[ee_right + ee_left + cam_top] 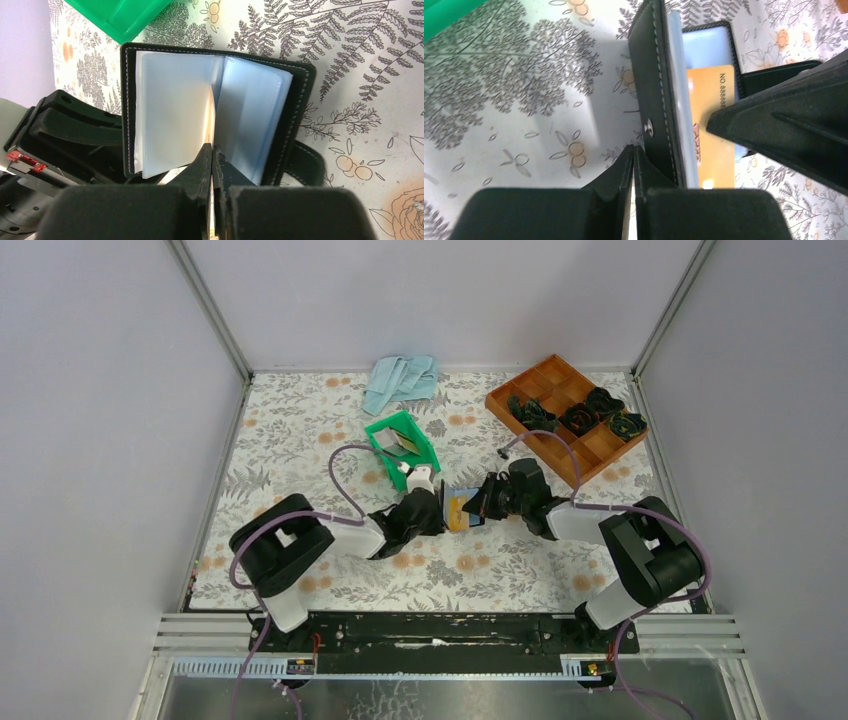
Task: Put the credit cards into the card holder
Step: Insert the credit card into the card holder.
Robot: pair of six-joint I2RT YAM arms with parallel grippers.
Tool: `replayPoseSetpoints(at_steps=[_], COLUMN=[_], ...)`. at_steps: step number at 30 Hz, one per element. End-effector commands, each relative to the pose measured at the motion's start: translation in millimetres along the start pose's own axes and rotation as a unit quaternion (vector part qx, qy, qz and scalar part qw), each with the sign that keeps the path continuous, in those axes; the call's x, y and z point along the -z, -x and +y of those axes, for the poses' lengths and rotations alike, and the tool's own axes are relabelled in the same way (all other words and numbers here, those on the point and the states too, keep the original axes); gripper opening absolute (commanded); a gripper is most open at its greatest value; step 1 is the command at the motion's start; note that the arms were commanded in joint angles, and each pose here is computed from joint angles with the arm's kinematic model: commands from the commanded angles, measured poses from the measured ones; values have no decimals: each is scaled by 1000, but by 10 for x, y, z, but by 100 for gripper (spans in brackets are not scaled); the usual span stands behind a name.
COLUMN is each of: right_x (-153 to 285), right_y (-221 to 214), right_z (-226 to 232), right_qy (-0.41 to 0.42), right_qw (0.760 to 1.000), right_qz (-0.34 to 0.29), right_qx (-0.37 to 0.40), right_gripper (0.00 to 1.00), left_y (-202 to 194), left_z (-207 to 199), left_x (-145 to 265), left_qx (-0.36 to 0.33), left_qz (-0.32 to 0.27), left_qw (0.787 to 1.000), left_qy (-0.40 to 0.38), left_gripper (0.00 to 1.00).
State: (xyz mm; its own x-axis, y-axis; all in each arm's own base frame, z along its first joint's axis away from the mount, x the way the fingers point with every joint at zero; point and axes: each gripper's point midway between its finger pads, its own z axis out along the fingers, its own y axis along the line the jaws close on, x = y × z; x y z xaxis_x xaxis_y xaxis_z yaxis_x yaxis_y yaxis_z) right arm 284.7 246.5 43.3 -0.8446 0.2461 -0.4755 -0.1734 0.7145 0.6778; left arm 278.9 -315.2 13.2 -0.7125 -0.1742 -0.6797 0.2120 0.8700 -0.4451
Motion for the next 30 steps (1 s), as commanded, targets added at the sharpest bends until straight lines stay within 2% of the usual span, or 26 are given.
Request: replayPoseSetpoints(at_steps=[1, 10, 14, 20, 24, 30], right_x=[-53, -79, -80, -74, -77, -71], right_y=[83, 86, 86, 97, 90, 111], right_z=[-15, -26, -40, -46, -43, -24], right_qy=[-17, -35, -41, -45, -45, -42], right_qw=[999, 999, 998, 998, 998, 998], right_qz=[-12, -10, -9, -8, -6, -8], right_qx=[26, 38, 39, 41, 41, 42], right_gripper=[0, 0, 0, 0, 0, 0], left_y=[-243, 197, 469, 707, 674, 450], left_z=[402, 484, 339, 25, -98, -50], left_x=[200, 562, 697, 717, 578, 347], left_qx=[-29, -27, -26, -26, -30, -33], left_qz=[36, -28, -61, -75, -62, -34], left_qw=[996, 992, 992, 995, 996, 997], left_qy=[77, 124, 110, 68, 53, 59], left_gripper=[7, 9, 10, 11, 11, 10])
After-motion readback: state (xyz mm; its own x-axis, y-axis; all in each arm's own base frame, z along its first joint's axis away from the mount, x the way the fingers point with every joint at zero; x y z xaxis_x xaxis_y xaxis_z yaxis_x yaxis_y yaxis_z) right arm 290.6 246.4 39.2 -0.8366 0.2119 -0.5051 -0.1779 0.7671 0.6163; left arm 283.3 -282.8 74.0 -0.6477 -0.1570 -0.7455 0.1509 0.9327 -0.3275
